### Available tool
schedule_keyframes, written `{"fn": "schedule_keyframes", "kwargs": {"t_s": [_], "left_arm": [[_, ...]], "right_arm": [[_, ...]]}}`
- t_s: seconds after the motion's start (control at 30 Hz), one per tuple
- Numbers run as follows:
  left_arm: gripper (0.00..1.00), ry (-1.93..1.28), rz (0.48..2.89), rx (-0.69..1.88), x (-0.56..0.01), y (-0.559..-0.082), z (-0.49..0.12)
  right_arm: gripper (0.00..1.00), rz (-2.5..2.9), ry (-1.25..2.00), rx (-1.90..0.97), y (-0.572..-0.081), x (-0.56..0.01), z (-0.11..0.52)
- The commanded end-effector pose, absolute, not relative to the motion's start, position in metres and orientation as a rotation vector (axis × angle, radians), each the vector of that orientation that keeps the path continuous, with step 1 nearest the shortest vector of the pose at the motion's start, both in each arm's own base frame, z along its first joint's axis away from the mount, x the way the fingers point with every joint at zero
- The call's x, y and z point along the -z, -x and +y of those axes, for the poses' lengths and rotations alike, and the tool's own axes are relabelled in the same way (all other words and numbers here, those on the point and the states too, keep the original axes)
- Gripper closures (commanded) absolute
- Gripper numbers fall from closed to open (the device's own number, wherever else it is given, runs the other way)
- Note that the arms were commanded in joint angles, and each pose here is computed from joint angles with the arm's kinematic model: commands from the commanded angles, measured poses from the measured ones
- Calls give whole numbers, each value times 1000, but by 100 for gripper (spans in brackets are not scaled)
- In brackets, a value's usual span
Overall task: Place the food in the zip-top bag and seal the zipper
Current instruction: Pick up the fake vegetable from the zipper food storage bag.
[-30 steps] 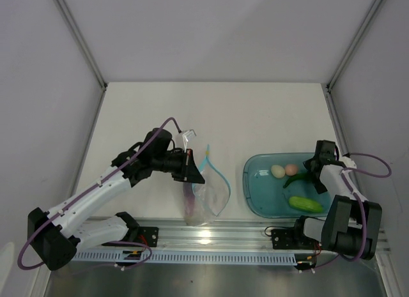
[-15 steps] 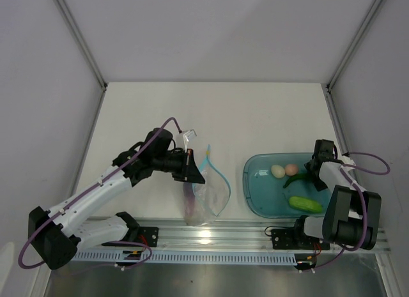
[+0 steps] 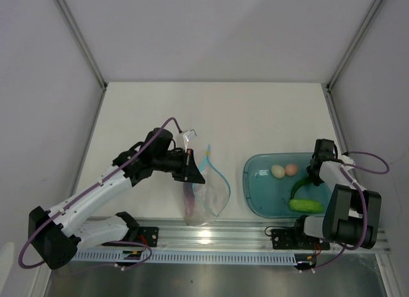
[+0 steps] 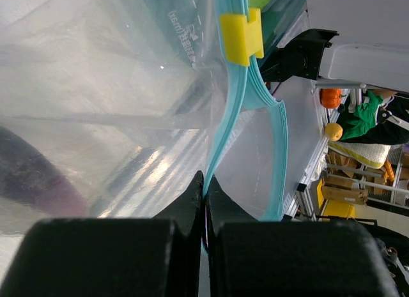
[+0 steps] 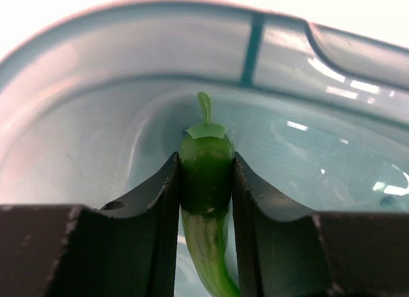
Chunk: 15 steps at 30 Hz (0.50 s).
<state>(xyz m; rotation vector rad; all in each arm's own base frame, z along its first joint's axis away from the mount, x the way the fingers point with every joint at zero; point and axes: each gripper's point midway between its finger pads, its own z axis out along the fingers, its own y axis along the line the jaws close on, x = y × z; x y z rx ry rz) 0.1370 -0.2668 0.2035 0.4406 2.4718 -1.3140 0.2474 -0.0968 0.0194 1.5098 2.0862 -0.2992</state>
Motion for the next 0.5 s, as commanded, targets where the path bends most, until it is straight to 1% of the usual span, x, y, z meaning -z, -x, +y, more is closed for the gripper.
{"fn": "schedule_keyframes", "kwargs": {"t_s": [0.0, 0.17, 0.2, 0.3, 0.33, 0.47], "left_arm": [[99, -483, 2431, 1340, -208, -135, -270], [99, -483, 2432, 1339, -208, -135, -270], [99, -484, 2429, 1340, -208, -135, -270], [99, -481, 2426, 1341, -209, -136, -270], [99, -480, 2430, 1340, -208, -136, -270], [99, -479, 2427, 1341, -209, -135, -270]], "right_arm": [[100, 2121, -1533, 296, -232, -23, -90], [100, 2052, -1476, 231, -233, -61, -89], [100, 2017, -1437, 197, -235, -80, -89], [100, 1985, -1326, 100, -240, -110, -81], [100, 1926, -1273, 54, -241, -132, -79], [100, 1856, -1080, -118, -241, -181, -57]]}}
